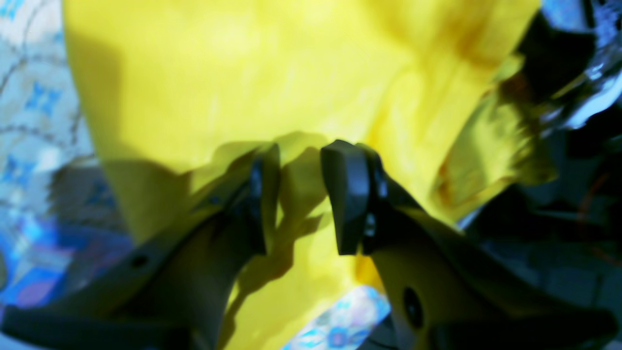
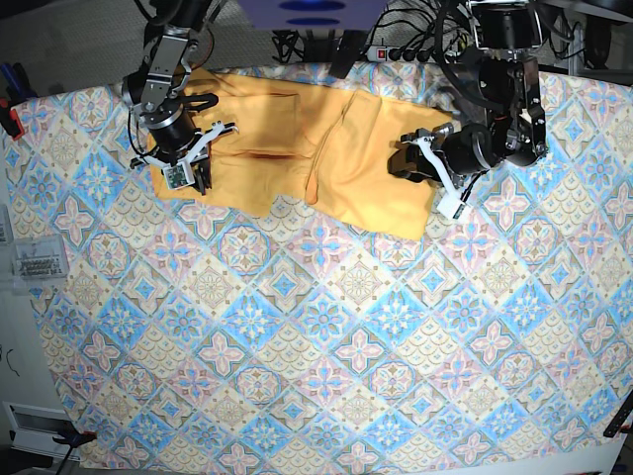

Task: Fold the T-shirt properly
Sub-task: 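Lay the folded end onto the shirt middle with the left gripper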

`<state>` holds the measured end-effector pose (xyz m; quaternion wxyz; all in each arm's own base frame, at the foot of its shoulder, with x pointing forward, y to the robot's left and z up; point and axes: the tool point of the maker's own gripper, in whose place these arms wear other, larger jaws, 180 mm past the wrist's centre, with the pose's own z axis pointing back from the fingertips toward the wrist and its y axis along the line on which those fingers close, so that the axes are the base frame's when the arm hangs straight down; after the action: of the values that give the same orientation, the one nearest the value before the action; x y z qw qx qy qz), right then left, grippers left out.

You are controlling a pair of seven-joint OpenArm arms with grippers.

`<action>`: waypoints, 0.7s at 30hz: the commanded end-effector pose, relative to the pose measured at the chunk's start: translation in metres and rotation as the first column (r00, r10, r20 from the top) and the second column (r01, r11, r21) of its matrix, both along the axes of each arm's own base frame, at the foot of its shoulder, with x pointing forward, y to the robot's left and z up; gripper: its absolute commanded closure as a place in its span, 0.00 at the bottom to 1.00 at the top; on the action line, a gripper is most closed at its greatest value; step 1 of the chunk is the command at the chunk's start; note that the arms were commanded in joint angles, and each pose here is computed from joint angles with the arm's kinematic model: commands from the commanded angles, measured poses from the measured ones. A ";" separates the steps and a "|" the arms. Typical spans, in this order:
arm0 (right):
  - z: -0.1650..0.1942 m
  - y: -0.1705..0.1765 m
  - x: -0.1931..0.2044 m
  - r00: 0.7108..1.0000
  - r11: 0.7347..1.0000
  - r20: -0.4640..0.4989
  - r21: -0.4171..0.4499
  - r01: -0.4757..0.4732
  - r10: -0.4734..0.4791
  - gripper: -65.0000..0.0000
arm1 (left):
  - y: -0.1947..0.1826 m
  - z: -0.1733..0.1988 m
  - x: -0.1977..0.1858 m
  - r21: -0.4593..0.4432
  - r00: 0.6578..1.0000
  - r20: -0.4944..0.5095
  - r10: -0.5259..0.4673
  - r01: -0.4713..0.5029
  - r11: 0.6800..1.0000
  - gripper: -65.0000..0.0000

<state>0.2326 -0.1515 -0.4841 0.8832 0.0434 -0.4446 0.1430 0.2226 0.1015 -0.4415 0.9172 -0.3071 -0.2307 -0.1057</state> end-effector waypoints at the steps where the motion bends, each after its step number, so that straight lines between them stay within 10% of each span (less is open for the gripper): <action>1: -0.008 -0.005 -0.009 0.999 0.999 -0.054 -0.032 -0.009 0.008 0.93 | -0.003 0.008 0.010 -0.010 0.999 0.034 0.013 -0.012 1.000 0.71; 21: -0.006 -0.021 -0.012 0.998 0.998 -0.047 -0.047 0.035 -0.037 0.93 | -0.008 -0.005 0.007 0.028 0.996 -0.033 0.081 -0.080 0.996 0.71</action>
<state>0.2291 -0.1631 -0.4830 0.8853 0.0356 -0.4458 0.1275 0.2218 0.0943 -0.4545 0.9335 -0.2832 -0.2098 -0.0655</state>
